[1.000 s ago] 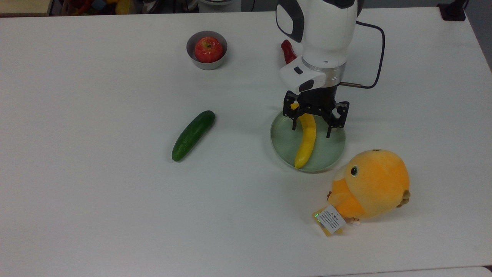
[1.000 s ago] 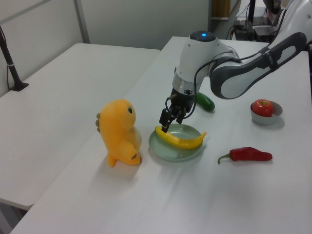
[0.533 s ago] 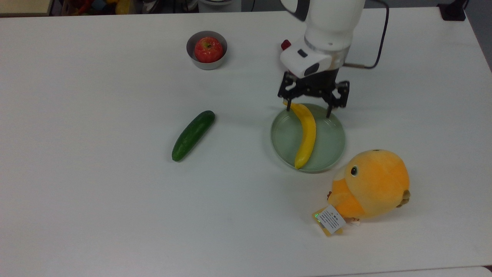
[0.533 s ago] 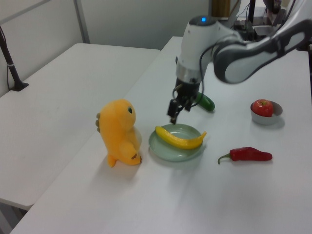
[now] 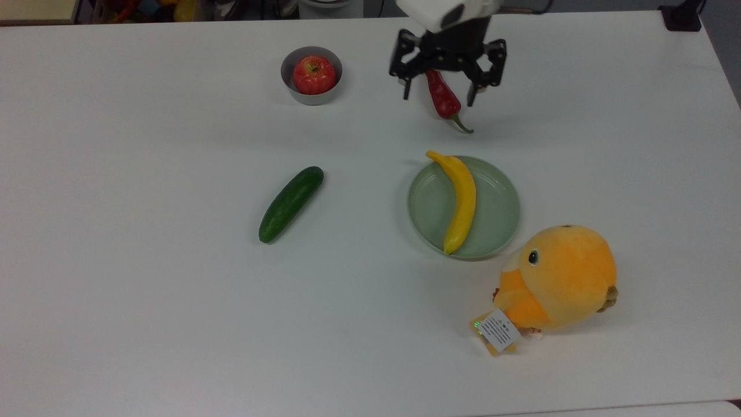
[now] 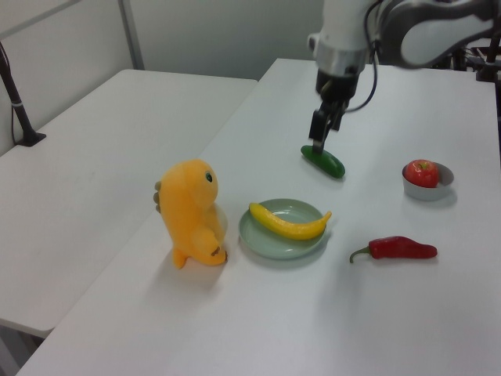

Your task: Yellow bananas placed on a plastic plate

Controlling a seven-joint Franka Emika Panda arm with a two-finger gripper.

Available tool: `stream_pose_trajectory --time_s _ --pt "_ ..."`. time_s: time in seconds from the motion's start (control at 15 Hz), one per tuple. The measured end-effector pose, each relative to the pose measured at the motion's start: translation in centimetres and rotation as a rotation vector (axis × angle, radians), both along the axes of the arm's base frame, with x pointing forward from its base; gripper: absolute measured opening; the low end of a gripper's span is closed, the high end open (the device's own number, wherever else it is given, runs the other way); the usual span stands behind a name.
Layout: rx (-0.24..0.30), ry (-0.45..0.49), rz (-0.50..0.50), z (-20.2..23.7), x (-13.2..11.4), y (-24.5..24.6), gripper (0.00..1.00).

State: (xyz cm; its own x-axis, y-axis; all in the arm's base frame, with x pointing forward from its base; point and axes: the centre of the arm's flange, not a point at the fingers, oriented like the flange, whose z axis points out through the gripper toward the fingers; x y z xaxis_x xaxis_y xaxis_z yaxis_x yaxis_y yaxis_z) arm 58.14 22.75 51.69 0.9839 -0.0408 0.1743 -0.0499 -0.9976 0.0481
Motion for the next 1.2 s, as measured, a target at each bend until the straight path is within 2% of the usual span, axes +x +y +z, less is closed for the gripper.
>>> stream_pose_trajectory --time_s 0.27,0.67,0.8,1.0,1.2 --pt "0.008 -0.001 -0.057 1.5 -0.1 -5.2 1.0" --pt "-0.009 0.02 -0.099 5.2 -2.3 -7.8 1.0" --pt "-0.02 0.046 -0.059 5.5 -2.8 -8.2 1.0" --pt "0.012 0.073 0.003 5.4 -2.9 -8.4 1.0" --pt "0.036 0.066 -0.016 6.2 -2.8 -10.1 1.0"
